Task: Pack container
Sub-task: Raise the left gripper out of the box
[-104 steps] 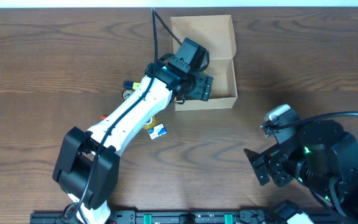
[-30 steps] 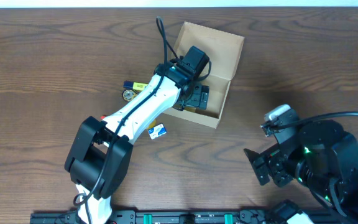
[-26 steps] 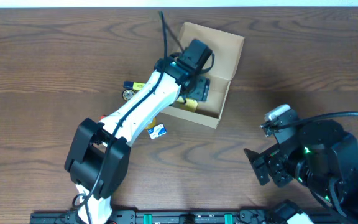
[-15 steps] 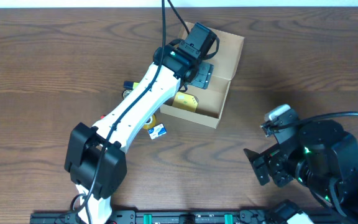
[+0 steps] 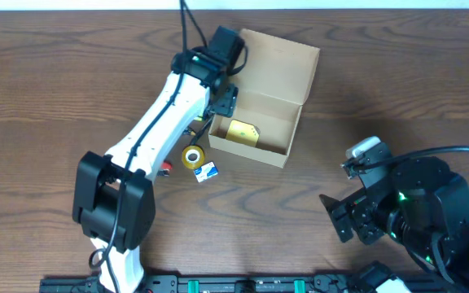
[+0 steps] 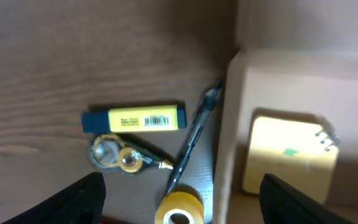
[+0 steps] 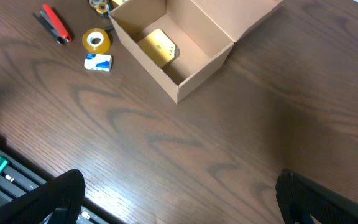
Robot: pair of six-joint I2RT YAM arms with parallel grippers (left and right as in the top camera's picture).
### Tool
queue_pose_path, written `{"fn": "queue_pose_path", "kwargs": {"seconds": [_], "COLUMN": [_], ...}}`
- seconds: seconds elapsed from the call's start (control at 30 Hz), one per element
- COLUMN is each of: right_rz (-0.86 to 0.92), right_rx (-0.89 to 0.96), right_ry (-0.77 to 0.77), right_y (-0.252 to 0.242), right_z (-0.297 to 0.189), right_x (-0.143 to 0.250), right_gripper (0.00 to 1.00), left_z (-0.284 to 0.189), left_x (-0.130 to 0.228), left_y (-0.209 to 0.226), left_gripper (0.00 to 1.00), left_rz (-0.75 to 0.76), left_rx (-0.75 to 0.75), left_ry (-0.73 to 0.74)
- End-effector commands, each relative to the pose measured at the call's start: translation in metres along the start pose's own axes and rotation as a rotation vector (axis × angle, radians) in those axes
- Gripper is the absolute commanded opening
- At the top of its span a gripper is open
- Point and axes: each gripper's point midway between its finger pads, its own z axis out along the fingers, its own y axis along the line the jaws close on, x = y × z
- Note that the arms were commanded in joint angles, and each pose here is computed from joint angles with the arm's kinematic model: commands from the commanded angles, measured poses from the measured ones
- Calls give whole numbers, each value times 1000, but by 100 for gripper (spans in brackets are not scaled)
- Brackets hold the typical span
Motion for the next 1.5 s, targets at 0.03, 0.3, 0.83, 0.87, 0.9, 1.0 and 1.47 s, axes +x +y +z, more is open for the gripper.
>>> {"fn": "queue_pose_path", "kwargs": {"seconds": [0.03,0.3,0.83,0.87,0.9,1.0,1.47], "right_rz": [26,26,26,26,26,26,26], "right_rx": [7,7,7,7,7,7,7], "right_ry": [0,0,0,0,0,0,0], "right_y": [-3,-3,-3,-3,-3,-3,-3], "right_z": [0,0,0,0,0,0,0], "right_x": [1,1,1,1,1,1,1], "right_gripper": [99,99,99,99,99,99,99], "left_z": [14,17,24,24,24,24,21], "left_x": [14,18,28,28,28,29,43], "left_y": [-20,-25,-29,-29,-29,-32,-39], "left_gripper": [80,46,10,8,7,6,6], "left_rz": [4,9,-141,-165,-179,-219,-286], "left_rx": [120,135,148,147,150,163,197], "left_ry": [39,49,86,88,90,98,174]}}
